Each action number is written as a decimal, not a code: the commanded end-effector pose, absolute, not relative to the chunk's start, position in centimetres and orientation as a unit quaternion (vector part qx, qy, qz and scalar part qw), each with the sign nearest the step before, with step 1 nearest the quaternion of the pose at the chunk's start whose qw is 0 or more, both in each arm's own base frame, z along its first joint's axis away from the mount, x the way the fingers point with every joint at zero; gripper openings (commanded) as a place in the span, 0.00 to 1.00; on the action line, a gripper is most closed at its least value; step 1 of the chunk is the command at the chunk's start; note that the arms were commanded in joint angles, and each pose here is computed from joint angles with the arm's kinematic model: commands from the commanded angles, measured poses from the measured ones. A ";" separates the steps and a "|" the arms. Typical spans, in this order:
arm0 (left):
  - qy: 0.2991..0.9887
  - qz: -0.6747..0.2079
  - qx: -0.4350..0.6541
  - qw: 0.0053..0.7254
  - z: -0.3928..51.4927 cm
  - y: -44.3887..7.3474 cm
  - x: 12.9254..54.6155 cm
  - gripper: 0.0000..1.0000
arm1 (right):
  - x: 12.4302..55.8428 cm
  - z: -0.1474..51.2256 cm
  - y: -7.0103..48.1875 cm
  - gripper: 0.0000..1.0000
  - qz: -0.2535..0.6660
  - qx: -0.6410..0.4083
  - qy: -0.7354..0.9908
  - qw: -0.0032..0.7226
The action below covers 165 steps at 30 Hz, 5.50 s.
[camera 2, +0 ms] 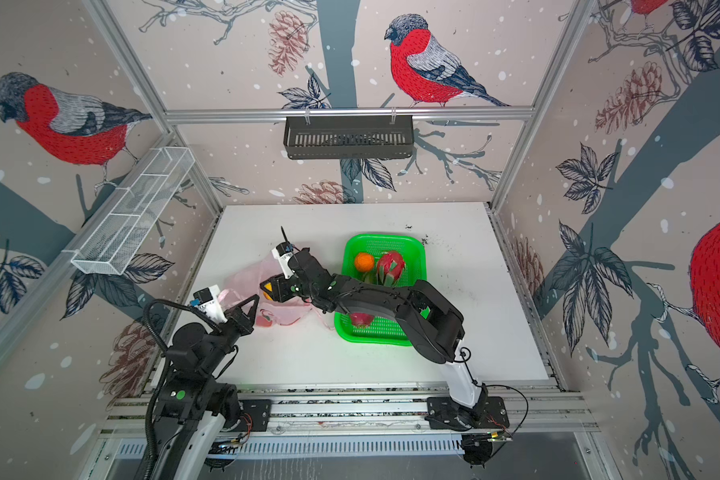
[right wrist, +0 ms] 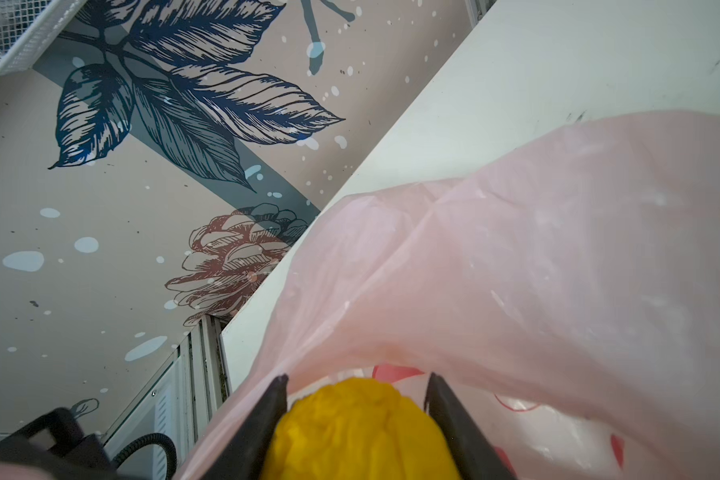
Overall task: Untie the knot of the plastic bag and take out the fruit
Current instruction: 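Close the right gripper on the yellow fruit and lift it out of the pink bag, then carry the yellow fruit with the right gripper over the green basket and lower it, then open the right gripper over the basket while the left gripper releases the handle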
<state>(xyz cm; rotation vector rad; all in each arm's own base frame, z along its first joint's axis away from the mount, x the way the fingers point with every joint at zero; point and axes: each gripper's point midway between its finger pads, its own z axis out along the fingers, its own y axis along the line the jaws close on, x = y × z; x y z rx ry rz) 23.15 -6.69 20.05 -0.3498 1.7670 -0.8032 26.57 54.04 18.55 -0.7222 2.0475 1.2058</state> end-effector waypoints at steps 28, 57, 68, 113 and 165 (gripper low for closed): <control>0.703 -0.318 -0.155 0.617 22.5 -5.5 27.0 0.00 | 25.4 26.9 43.7 0.15 0.340 -0.225 0.813 0.416; 0.778 -0.297 -0.116 0.541 19.3 -7.4 30.8 0.00 | 26.6 19.3 25.7 0.17 0.151 -0.062 0.902 0.399; 0.780 -0.305 -0.114 0.535 19.1 -7.9 32.1 0.00 | 27.2 13.2 20.5 0.17 0.102 -0.011 0.936 0.336; 0.790 -0.314 -0.112 0.515 19.2 -8.3 31.4 0.27 | 27.9 3.9 18.6 0.53 0.054 -0.022 0.967 0.248; 0.833 -0.280 -0.153 0.453 21.1 -6.8 25.3 0.60 | 28.6 14.5 17.0 0.86 0.088 0.009 0.928 0.361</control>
